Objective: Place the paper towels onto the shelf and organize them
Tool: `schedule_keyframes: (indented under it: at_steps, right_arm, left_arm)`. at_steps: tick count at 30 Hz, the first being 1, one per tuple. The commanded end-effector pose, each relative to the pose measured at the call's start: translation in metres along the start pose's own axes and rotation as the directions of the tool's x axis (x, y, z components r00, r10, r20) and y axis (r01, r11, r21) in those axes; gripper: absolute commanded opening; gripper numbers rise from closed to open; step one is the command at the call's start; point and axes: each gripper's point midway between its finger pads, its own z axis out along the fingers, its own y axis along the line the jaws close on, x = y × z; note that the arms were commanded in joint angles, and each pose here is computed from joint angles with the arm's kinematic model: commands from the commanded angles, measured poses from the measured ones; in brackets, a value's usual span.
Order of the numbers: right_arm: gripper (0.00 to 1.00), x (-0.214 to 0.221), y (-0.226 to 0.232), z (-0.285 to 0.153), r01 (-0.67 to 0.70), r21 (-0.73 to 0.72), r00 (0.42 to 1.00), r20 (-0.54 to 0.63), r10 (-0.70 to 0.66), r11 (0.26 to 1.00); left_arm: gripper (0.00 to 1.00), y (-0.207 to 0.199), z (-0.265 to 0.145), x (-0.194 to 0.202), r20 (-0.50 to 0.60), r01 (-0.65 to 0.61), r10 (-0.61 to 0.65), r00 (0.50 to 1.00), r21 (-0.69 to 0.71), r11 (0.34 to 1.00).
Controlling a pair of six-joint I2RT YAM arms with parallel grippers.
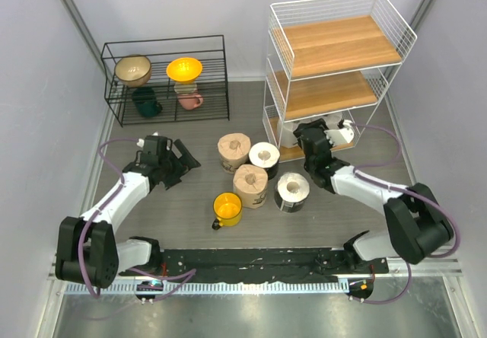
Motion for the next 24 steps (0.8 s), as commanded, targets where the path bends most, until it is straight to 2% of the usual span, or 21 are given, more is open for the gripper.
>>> schedule_keyframes:
  at_steps: [1,14,16,19,24]
  right_arm:
    - [0.64,-0.033,0.021,-0.020,-0.079,-0.083,0.995,0.050,0.083,0.993]
    - [0.64,-0.028,-0.014,-0.055,-0.035,-0.039,0.997,-0.065,0.032,0.999]
    - [0.64,-0.036,-0.008,-0.066,-0.035,-0.064,0.997,-0.077,0.030,0.997]
    - [0.64,-0.037,-0.003,-0.083,0.030,-0.061,0.988,-0.152,-0.039,0.998]
    - [0.65,-0.028,0.000,-0.114,0.187,-0.062,0.927,-0.320,-0.197,0.980]
  left_arm:
    - [0.96,-0.014,-0.001,-0.002,-0.009,-0.009,0.010,1.000,0.048,0.999]
    - [0.96,-0.012,-0.004,-0.005,0.009,-0.015,0.015,1.000,0.042,0.999]
    - [0.96,-0.012,-0.004,-0.005,0.011,-0.014,0.013,1.000,0.040,0.999]
    - [0.96,-0.012,-0.004,-0.005,0.009,-0.017,0.017,1.000,0.037,0.999]
    - [0.96,-0.011,-0.005,-0.008,0.024,-0.018,0.017,1.000,0.029,0.999]
